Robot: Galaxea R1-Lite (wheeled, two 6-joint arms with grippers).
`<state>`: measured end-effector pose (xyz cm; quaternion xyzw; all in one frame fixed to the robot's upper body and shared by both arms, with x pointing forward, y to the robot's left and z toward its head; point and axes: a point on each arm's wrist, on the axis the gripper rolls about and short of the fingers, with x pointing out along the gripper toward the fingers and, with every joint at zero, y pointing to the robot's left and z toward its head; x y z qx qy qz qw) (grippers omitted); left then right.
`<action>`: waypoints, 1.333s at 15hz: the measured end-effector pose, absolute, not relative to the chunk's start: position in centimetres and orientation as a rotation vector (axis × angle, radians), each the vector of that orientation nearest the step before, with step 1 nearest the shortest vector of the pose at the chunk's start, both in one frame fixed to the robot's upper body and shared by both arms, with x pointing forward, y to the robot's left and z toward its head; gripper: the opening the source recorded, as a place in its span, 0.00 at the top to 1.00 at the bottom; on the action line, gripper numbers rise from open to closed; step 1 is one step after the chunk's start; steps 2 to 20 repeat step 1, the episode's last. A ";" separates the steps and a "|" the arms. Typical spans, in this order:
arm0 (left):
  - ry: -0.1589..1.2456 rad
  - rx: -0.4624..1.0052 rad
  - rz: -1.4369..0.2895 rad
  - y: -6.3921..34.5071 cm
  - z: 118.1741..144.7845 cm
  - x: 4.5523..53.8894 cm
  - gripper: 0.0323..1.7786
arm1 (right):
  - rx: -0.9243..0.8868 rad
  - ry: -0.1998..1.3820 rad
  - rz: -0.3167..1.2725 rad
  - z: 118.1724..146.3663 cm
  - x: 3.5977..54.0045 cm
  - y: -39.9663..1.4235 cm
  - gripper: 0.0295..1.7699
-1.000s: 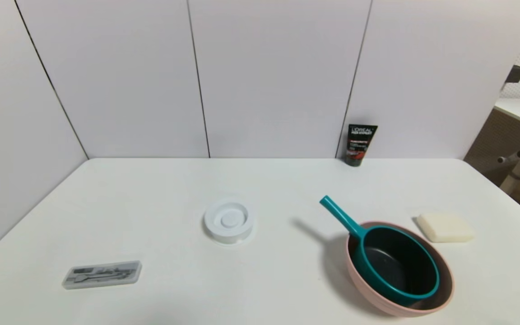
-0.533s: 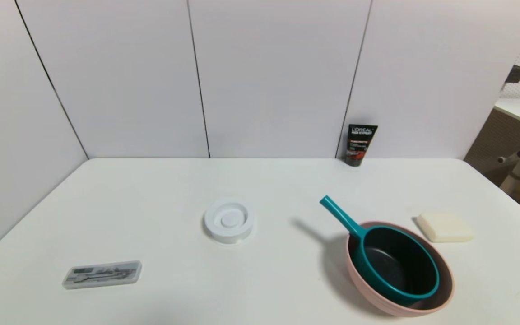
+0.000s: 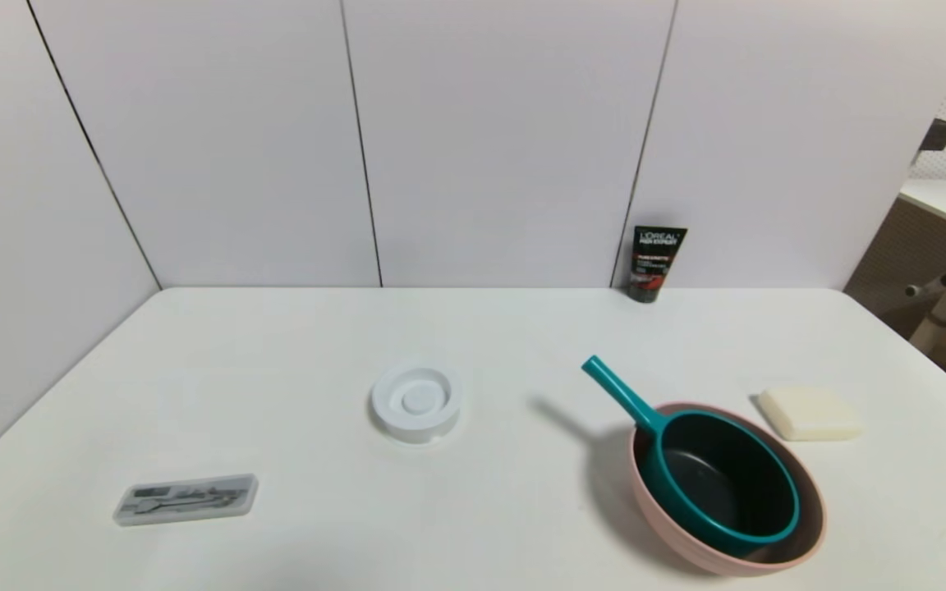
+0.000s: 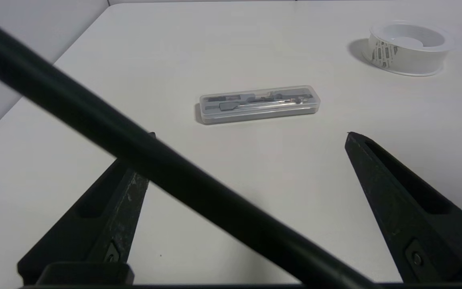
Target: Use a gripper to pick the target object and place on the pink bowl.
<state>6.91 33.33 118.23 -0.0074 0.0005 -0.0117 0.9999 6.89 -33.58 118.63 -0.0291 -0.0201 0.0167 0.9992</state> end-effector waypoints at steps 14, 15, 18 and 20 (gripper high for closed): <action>0.001 -0.015 -0.023 33.3 118.2 6.9 0.05 | -0.067 -0.040 0.034 118.6 6.9 -33.6 0.04; 0.001 -0.015 -0.023 33.3 118.2 6.9 0.05 | -0.067 -0.040 0.034 118.6 6.9 -33.6 0.04; 0.001 -0.015 -0.023 33.3 118.2 6.9 0.05 | -0.067 -0.040 0.034 118.6 6.9 -33.6 0.04; 0.001 -0.015 -0.023 33.3 118.2 6.9 0.05 | -0.067 -0.040 0.034 118.6 6.9 -33.6 0.04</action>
